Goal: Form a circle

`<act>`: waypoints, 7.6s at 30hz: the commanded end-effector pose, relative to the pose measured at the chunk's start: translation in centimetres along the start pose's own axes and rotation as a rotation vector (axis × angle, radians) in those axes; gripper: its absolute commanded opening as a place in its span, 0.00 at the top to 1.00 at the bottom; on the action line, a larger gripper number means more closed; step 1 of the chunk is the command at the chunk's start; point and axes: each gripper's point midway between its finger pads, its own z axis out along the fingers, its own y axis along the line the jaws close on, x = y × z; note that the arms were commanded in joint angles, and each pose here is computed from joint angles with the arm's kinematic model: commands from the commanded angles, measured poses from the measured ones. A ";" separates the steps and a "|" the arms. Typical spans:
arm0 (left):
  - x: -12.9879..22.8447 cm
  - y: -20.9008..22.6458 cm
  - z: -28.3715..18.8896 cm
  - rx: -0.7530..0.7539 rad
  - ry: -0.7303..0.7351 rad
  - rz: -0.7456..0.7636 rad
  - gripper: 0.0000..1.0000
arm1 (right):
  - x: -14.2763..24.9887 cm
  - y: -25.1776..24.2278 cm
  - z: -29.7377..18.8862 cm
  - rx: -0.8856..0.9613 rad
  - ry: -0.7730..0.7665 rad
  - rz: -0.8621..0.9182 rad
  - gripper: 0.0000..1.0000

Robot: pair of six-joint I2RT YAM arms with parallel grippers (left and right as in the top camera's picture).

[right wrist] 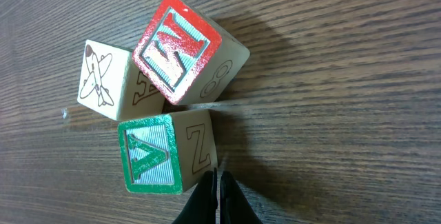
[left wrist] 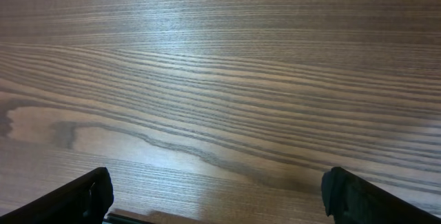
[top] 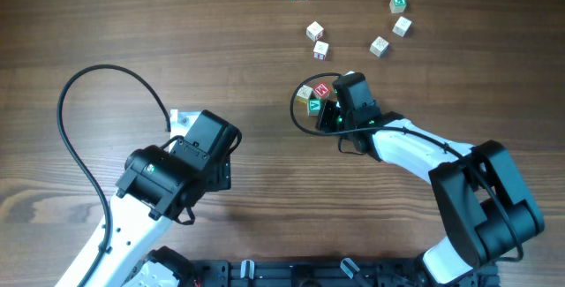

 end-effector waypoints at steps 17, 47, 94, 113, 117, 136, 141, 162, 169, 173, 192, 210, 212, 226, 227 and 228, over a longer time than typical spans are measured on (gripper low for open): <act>0.1 0.0 0.0 0.008 0.002 -0.020 0.00 | 2.5 0.1 -0.2 -0.016 0.113 0.047 0.95; 0.1 0.0 0.0 0.008 0.002 -0.020 0.00 | -10.4 -3.9 -0.7 -0.058 -0.299 -0.010 0.95; 0.1 0.0 0.0 0.008 0.002 -0.020 0.00 | -6.2 -3.4 -33.9 0.140 -0.808 -0.406 0.00; 0.1 0.0 0.0 0.008 0.002 -0.020 0.00 | -4.4 -10.8 -31.1 0.034 -1.354 -0.233 0.00; 0.1 0.0 0.0 0.008 0.002 -0.020 0.00 | -3.9 -12.1 -28.8 0.062 -1.257 -0.188 0.00; 0.1 0.0 0.0 0.008 0.002 -0.020 0.00 | -2.9 -13.1 -26.0 0.079 -1.130 -0.171 0.01; -0.4 0.3 0.0 -0.012 -0.020 0.006 0.00 | -2.9 -13.1 -26.0 0.079 -1.131 -0.170 0.00; -4.6 3.8 1.9 0.264 -0.940 -0.437 0.00 | -2.9 -13.1 -26.0 0.079 -1.130 -0.171 0.00; -3.7 3.5 4.5 0.310 -0.999 -0.536 0.00 | -2.9 -13.1 -26.0 0.079 -1.131 -0.170 0.00; -3.9 3.9 4.2 0.313 -1.054 -0.563 0.00 | -2.9 -13.1 -26.0 0.078 -1.130 -0.171 0.00; -4.1 4.4 3.4 0.322 -1.107 -0.555 0.00 | -2.9 -13.1 -26.0 0.079 -1.130 -0.170 0.00; -4.2 5.1 3.6 0.300 -1.109 -0.542 0.00 | -2.9 -13.1 -26.0 0.079 -1.130 -0.171 0.00; -4.2 5.1 3.6 0.300 -1.109 -0.542 0.00 | -2.9 -13.1 -26.0 0.079 -1.131 -0.170 0.00; -4.2 5.1 3.6 0.299 -1.107 -0.542 0.00 | -2.9 -13.1 -26.0 0.079 -1.130 -0.171 0.00; -4.2 5.1 3.6 0.300 -1.107 -0.541 0.00 | -2.9 -13.1 -26.0 0.079 -1.130 -0.171 0.00; -4.2 5.1 3.6 0.299 -1.107 -0.542 0.00 | -2.9 -13.1 -26.0 0.079 -1.131 -0.170 0.00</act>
